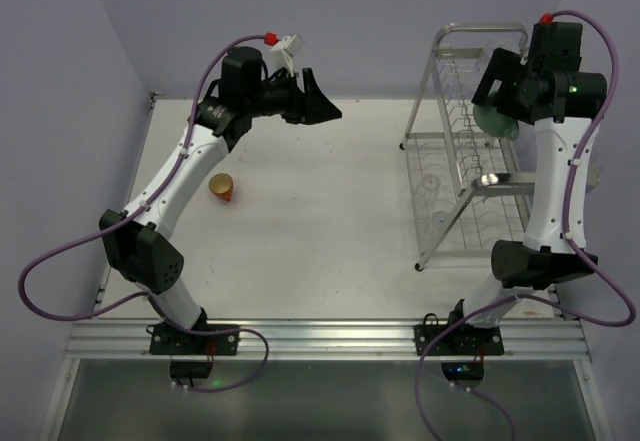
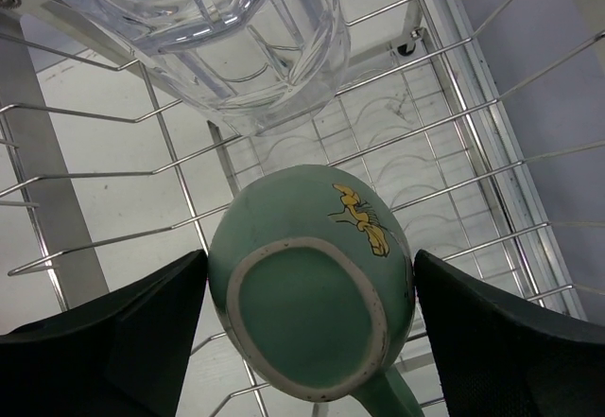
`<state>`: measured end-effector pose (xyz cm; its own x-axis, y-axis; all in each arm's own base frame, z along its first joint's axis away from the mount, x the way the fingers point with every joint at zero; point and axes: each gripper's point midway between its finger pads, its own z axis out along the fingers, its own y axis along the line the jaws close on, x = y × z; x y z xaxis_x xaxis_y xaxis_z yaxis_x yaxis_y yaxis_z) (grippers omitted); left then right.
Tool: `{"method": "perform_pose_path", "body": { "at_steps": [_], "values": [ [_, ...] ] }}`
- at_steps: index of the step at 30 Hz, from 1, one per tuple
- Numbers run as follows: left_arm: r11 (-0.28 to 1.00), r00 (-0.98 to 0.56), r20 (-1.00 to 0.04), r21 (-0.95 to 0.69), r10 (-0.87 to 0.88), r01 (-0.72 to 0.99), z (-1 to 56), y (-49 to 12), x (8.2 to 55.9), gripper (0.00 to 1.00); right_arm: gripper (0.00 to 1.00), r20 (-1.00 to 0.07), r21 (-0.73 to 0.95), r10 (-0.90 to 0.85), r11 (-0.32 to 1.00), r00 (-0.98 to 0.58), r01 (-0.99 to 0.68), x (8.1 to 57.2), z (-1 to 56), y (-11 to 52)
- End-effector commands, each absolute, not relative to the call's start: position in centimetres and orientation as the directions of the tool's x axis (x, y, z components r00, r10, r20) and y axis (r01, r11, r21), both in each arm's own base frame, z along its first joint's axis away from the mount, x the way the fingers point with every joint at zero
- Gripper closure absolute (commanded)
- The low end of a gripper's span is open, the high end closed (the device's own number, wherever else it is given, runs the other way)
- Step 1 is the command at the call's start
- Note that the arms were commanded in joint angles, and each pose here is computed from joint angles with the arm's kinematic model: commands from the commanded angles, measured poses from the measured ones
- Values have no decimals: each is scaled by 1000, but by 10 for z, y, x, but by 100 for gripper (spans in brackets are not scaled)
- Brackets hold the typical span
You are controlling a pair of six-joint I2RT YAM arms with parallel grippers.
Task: Unload the cups from the dish rack
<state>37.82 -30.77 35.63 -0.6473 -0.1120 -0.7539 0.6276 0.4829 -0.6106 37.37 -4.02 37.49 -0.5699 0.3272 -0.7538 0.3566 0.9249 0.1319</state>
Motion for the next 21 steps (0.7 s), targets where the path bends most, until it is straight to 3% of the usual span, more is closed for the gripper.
{"method": "perform_pose_path", "body": {
  "at_steps": [1, 4, 21],
  "values": [
    [425, -608, -784, -597, -127, 681, 387, -314, 367, 33, 7, -748, 127, 314, 932, -584, 338, 367, 377, -39],
    [422, -607, -784, -596, -126, 683, 387, -315, 366, 33, 1, -760, 133, 306, 937, -574, 323, 364, 383, -37],
    [403, -602, -789, -594, -124, 696, 393, -313, 355, 32, 1, -782, 148, 282, 950, -556, 274, 318, 396, -28]
  ]
}}
